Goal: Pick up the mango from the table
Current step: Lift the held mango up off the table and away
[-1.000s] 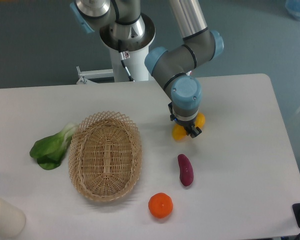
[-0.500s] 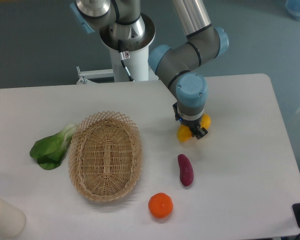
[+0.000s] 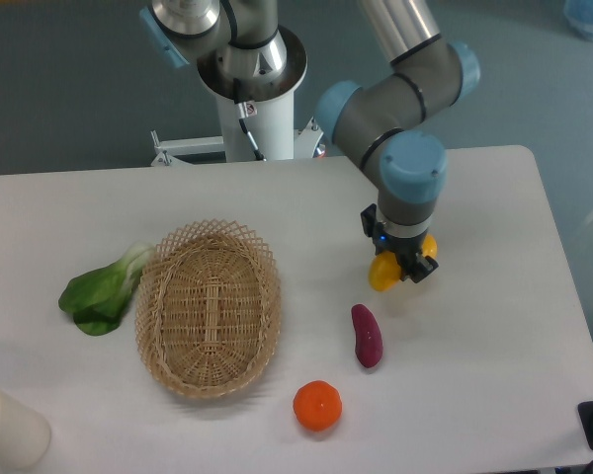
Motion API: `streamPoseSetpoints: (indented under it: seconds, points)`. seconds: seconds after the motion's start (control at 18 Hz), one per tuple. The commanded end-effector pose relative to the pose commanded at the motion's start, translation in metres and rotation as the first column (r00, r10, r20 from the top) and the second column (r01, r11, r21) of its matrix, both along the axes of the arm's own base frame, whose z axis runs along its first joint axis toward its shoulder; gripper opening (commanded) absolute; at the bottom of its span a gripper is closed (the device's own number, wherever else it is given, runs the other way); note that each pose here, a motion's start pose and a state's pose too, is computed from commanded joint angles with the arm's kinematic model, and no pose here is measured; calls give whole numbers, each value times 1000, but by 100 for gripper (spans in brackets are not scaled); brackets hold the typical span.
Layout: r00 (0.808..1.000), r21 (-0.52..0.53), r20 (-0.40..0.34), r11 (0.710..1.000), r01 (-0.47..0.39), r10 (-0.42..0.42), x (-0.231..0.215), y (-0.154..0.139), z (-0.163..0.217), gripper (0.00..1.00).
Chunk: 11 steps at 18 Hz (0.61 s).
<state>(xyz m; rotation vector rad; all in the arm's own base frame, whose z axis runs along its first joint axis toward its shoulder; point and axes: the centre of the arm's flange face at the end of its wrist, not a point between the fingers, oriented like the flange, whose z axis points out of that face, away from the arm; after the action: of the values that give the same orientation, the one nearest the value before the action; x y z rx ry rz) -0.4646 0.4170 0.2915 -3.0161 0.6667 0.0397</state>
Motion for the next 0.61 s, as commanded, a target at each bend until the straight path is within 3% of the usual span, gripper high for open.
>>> streamPoseSetpoints:
  seconds: [0.61]
  points:
    - [997, 25, -55, 998, -50, 52, -50, 10, 15, 42]
